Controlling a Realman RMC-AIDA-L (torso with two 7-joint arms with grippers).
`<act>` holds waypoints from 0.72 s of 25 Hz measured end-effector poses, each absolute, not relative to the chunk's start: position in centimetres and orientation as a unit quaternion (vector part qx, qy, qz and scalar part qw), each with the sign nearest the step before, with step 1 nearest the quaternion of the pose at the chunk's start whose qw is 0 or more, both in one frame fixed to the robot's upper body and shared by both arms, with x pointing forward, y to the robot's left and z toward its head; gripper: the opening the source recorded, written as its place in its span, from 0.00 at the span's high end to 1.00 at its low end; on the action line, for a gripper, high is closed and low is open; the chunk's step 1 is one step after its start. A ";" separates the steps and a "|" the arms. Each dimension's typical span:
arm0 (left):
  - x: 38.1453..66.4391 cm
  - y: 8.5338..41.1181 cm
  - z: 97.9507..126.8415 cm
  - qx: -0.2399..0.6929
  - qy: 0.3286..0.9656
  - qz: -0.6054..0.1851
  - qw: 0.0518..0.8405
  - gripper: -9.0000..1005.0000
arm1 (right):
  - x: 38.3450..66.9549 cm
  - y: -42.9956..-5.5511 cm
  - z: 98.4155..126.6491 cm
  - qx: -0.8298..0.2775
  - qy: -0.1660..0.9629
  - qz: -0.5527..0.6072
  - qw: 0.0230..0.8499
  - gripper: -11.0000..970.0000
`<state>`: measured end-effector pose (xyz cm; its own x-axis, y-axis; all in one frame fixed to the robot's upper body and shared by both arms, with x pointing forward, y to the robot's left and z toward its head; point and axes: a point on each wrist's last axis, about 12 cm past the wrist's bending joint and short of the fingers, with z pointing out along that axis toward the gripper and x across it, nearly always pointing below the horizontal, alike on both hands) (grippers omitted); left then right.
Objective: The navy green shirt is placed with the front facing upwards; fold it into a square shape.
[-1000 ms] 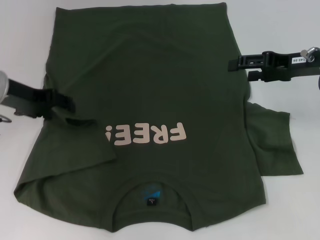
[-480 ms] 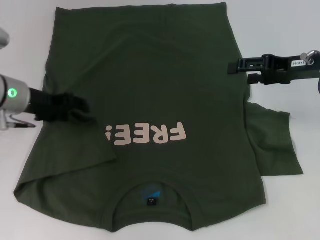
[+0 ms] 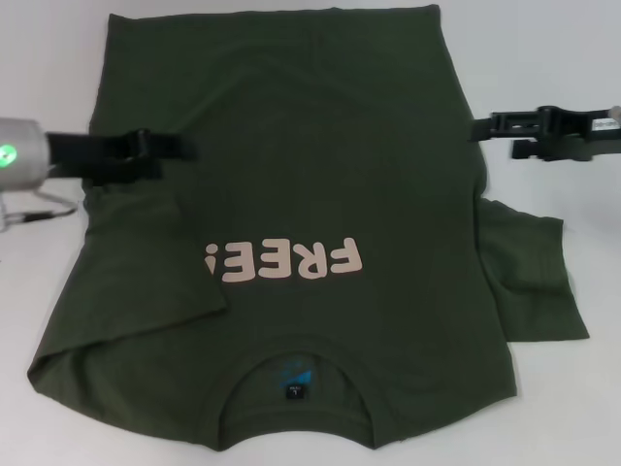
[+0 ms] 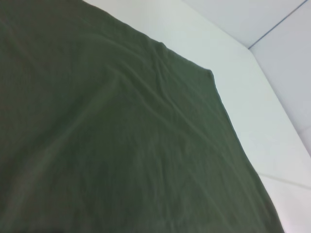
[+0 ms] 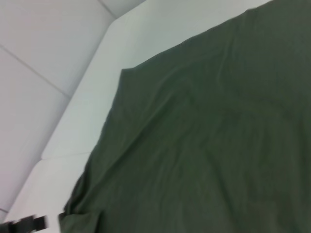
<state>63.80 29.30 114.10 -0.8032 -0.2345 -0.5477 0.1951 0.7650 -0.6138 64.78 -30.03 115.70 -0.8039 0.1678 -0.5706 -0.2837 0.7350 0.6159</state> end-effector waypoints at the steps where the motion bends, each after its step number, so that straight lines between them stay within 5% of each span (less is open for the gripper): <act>1: 63.2 29.8 114.2 0.010 0.887 -0.340 0.313 0.30 | 64.8 -30.5 115.7 -0.032 0.879 0.357 0.315 0.09; 10: 55.2 31.4 113.1 0.283 0.838 -0.306 0.351 0.31 | 63.8 -33.5 116.5 -0.047 0.887 0.341 0.308 0.09; 18: 53.6 30.3 112.0 0.270 0.838 -0.325 0.346 0.31 | 62.0 -35.1 117.0 -0.066 0.912 0.332 0.230 0.10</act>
